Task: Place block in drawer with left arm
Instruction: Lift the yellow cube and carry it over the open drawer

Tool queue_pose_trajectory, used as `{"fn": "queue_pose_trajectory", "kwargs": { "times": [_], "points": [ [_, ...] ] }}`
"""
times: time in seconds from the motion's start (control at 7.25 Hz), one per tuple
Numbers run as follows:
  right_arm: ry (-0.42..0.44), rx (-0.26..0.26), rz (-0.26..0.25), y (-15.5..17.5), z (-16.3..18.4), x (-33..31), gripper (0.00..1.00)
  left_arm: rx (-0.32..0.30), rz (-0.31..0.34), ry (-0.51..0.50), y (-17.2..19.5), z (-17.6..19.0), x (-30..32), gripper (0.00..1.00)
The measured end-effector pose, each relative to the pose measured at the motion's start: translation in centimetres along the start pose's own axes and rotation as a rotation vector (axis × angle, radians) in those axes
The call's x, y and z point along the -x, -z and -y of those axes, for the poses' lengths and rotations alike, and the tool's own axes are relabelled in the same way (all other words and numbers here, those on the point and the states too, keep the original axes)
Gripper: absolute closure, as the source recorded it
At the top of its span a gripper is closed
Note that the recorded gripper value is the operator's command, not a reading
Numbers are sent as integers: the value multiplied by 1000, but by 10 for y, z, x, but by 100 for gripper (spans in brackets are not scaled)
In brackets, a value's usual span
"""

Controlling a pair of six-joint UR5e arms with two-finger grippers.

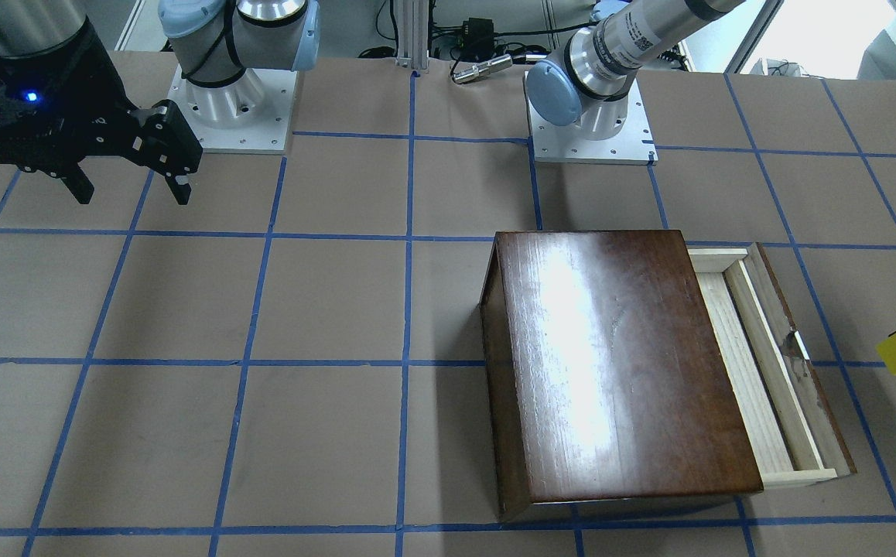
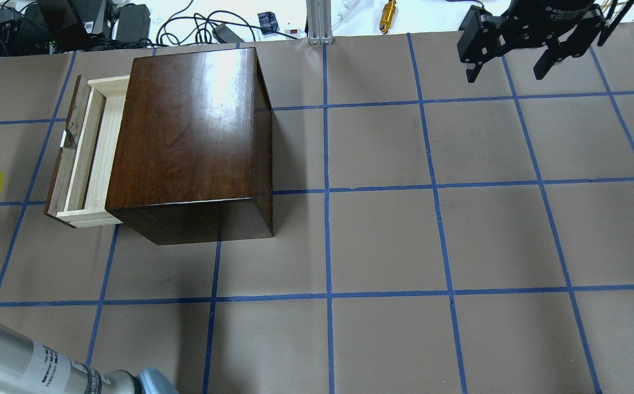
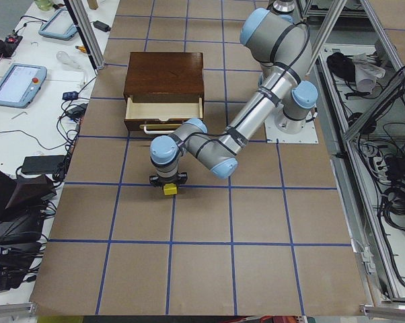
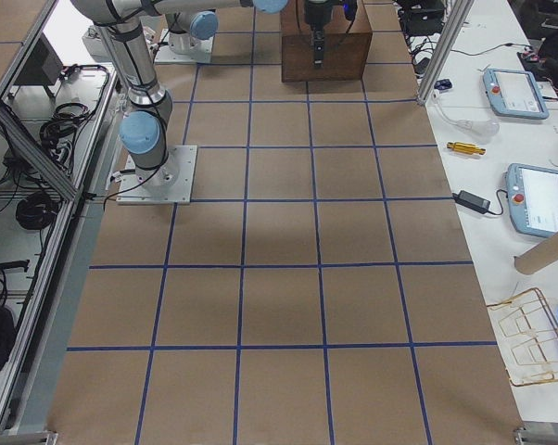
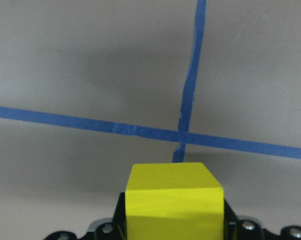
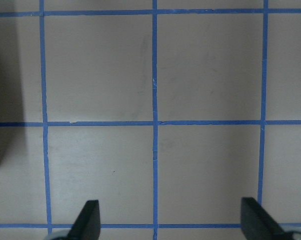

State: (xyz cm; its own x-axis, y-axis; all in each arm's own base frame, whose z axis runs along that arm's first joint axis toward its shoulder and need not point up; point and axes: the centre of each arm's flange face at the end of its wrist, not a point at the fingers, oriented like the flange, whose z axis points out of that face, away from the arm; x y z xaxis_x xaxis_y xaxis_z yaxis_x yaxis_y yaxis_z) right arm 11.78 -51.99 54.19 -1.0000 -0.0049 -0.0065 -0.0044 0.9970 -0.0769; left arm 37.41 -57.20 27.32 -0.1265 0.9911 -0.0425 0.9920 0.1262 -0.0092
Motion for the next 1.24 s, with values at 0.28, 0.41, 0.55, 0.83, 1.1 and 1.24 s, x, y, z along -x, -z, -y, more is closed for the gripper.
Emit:
{"fn": "queue_pose_trajectory", "kwargs": {
  "times": [0.28,0.41,0.55,0.83,1.1,1.24],
  "points": [
    [0,0,1,0,0,0,0,-1,-2,-19,57,59,18,98],
    [0,0,1,0,0,0,0,-5,-8,-23,82,95,21,98],
    [0,0,1,0,0,0,0,-7,-14,-39,99,130,24,98],
    [-1,0,1,0,0,0,0,-13,-29,-41,123,207,24,98],
    [-1,0,2,0,0,0,0,-29,-49,-36,123,261,23,98],
    [0,0,2,0,0,0,0,-37,-62,-42,116,280,23,97]
  ]
}}
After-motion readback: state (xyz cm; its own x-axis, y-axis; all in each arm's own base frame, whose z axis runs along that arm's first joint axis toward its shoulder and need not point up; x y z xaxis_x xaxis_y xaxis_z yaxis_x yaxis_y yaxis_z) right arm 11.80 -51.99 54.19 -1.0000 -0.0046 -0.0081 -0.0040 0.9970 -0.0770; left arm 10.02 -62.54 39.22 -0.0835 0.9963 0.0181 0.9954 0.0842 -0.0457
